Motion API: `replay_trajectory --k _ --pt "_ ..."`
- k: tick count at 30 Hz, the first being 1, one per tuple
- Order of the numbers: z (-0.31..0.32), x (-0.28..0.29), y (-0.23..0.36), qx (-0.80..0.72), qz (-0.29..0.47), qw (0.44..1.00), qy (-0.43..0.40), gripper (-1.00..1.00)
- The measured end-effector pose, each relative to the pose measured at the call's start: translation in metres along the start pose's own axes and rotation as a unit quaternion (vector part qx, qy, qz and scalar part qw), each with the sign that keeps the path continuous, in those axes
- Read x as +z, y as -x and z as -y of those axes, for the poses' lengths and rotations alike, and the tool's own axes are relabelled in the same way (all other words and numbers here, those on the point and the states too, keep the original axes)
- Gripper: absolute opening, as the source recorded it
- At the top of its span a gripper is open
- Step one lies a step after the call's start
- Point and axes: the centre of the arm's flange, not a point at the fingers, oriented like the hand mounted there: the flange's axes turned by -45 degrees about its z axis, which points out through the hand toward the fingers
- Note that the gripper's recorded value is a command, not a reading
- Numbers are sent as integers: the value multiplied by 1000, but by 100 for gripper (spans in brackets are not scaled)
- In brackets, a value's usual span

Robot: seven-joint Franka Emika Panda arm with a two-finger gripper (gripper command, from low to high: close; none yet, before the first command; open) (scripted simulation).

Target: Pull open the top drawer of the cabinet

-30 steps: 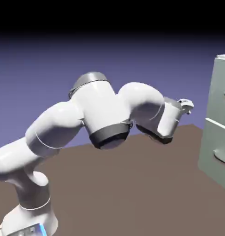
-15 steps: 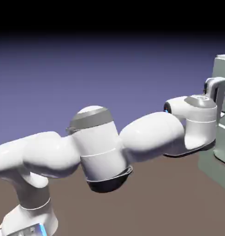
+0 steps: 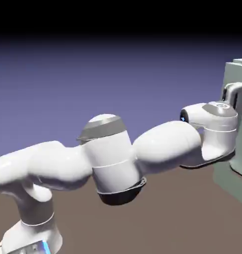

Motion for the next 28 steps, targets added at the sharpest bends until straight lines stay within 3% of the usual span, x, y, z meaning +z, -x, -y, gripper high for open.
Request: replay_trajectory --k 24,25,28 --pt "0 -244 0 0 0 1000 0 -100" --pt "0 -250 0 0 0 1000 0 100" --pt "0 -261 -1 1 0 1000 0 100"
